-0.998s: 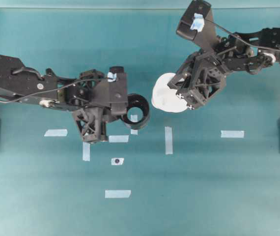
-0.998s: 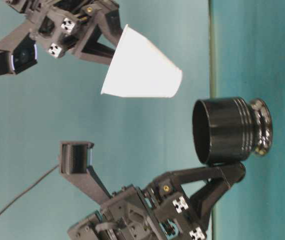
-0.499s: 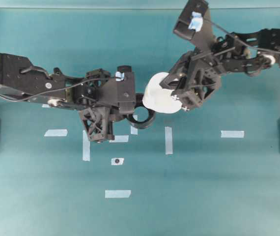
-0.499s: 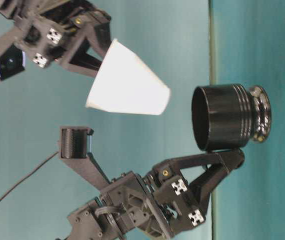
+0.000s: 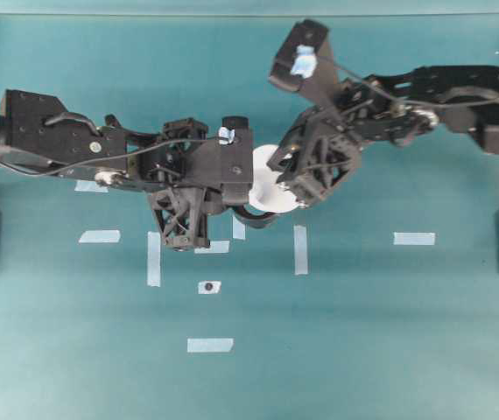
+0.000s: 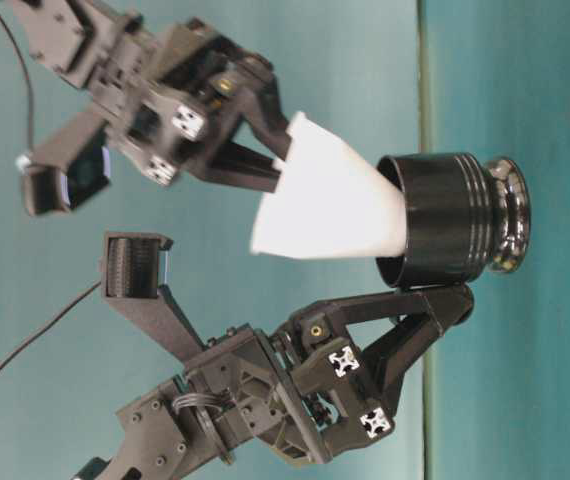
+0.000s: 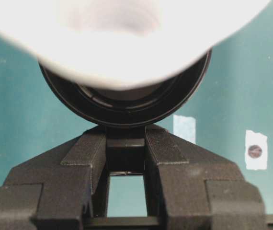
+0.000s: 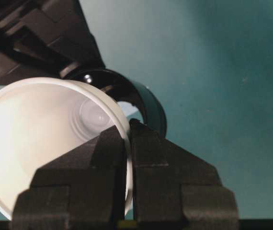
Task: Holding the cup holder with the left arm, the right arm places the cup into the cup holder.
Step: 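Insert white cup bottom-first into the black holder with right gripper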
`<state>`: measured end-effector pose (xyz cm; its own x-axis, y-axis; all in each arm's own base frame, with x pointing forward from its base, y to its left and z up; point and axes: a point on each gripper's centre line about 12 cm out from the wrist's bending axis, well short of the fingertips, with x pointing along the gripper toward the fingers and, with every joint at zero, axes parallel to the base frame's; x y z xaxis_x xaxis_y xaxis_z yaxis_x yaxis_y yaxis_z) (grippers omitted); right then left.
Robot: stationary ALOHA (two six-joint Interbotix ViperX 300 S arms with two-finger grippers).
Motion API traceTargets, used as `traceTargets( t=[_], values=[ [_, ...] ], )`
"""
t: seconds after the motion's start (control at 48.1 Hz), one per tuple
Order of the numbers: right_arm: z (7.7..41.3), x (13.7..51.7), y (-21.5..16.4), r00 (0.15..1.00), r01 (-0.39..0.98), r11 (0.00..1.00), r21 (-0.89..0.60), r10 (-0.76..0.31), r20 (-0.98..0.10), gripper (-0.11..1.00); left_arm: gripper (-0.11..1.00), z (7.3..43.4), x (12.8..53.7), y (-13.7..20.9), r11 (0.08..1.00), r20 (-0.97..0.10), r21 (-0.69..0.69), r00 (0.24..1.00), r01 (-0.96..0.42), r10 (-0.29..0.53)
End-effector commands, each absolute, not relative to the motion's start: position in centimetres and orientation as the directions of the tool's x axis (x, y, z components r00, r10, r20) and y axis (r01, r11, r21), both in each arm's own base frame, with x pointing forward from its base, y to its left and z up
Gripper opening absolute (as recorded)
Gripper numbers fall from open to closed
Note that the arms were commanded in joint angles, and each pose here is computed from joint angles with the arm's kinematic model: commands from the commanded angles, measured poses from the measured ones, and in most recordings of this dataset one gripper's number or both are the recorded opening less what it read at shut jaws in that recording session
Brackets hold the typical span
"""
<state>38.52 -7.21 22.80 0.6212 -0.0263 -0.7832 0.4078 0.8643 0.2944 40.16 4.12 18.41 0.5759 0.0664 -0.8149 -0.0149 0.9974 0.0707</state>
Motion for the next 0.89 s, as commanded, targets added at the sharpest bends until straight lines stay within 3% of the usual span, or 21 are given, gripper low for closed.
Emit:
traceTargets(
  t=[0.0,0.478,0.873],
  values=[
    [23.7,39.4,-7.2,0.639,0.4,0.864,0.305,-0.025,-0.769,0.04,0.21,19.9,40.6,4.1,0.997,-0.79,0.077,0.609,-0.013,0.069],
    [21.3,40.7,-7.3,0.553,0.413,0.868,0.276,0.001,-0.833,0.04,0.21,19.9,40.6,4.0,0.997,-0.79,0.078,0.609,-0.011,0.068],
    [21.5,40.7,-7.2,0.537,0.407,0.872,0.271,0.011,-0.843,0.04,0.21,19.4,40.7,4.1,0.997,-0.797,0.08,0.601,-0.008,0.068]
  ],
)
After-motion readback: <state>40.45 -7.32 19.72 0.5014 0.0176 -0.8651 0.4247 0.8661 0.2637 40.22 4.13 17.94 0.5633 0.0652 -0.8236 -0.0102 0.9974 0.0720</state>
